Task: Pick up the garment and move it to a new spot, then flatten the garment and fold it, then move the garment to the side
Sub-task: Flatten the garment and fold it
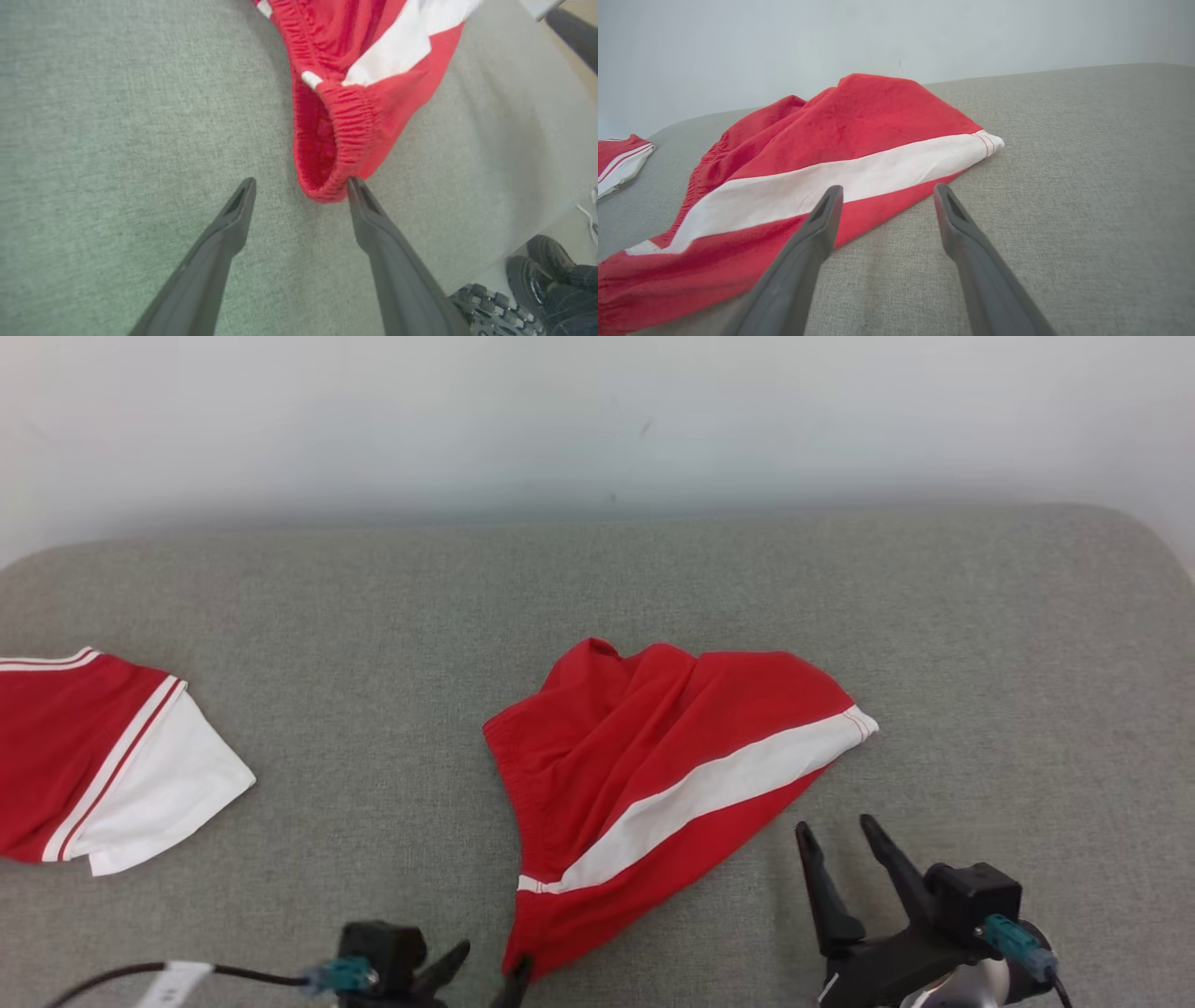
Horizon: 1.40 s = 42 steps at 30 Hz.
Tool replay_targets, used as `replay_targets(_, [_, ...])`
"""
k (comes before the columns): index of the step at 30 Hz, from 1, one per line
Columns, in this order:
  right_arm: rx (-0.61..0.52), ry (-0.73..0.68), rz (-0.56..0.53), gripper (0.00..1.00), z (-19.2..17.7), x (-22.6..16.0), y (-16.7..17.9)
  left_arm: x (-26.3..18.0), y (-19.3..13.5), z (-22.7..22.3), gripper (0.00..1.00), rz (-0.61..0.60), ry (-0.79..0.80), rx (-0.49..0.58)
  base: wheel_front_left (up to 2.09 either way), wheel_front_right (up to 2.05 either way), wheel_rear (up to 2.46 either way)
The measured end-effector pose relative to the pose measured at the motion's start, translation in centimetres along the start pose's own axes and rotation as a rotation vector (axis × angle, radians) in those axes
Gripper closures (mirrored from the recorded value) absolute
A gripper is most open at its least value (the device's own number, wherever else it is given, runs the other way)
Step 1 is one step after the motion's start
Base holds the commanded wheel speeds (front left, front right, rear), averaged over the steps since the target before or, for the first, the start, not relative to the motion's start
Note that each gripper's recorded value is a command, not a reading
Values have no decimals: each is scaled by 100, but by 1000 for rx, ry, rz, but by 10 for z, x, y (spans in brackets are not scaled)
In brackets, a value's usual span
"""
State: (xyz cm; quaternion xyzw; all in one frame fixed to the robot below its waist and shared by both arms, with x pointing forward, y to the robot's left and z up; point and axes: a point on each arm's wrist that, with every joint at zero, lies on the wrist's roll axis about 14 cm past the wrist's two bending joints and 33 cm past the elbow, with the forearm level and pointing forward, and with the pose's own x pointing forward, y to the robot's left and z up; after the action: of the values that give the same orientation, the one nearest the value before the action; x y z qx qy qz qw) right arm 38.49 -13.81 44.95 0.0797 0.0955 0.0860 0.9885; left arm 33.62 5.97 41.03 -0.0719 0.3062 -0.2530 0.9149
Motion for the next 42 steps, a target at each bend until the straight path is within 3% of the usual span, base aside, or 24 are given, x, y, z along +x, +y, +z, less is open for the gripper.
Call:
replay_targets(3, [-11, -21, -39, 0, 8, -7, -12, -5, -3, 32, 0, -26, -90, -108, 0, 0, 0])
replay_targets(7, [-30, -40, -52, 0, 18, -8, -17, -4, -2, 66, 0, -54, -119, -131, 0, 0, 0])
replay_targets(13, [-38, -50, -56, 0, 25, -8, -19, 12, 7, 58, 0, -16, 101, -75, 0, 0, 0])
replay_targets(16, [-37, -46, -64, 0, 24, -8, -21, 20, 1, 53, 20, -23, 182, -64, 0, 0, 0])
replay_targets(20, [-34, -35, -80, 0, 20, -9, -27, 29, -2, 50, 28, -23, 243, -66, 0, 0, 0])
replay_targets(22, [-32, -30, -87, 0, 18, -9, -29, 33, -2, 46, 48, -23, 270, -67, 0, 0, 0])
replay_targets(23, [-31, -29, -91, 0, 17, -9, -30, 34, -2, 44, 53, -22, 284, -69, 0, 0, 0])
replay_targets(30, [-27, -19, -107, 0, 12, -9, -36, 38, -9, 36, 66, -59, 332, -80, 0, 0, 0])
replay_targets(32, [-27, -20, -106, 0, 13, -7, -36, 38, -11, 35, 65, -70, 339, -80, 0, 0, 0])
replay_targets(34, [-28, -24, -102, 0, 14, -5, -35, 38, -13, 34, 85, -76, 343, -78, 0, 0, 0])
replay_targets(35, [-29, -25, -100, 0, 15, -4, -35, 38, -12, 34, 100, -74, 342, -77, 0, 0, 0])
replay_targets(42, [-28, -19, -92, 0, 13, -2, -33, 39, -10, 38, 100, -64, 307, -80, 0, 0, 0])
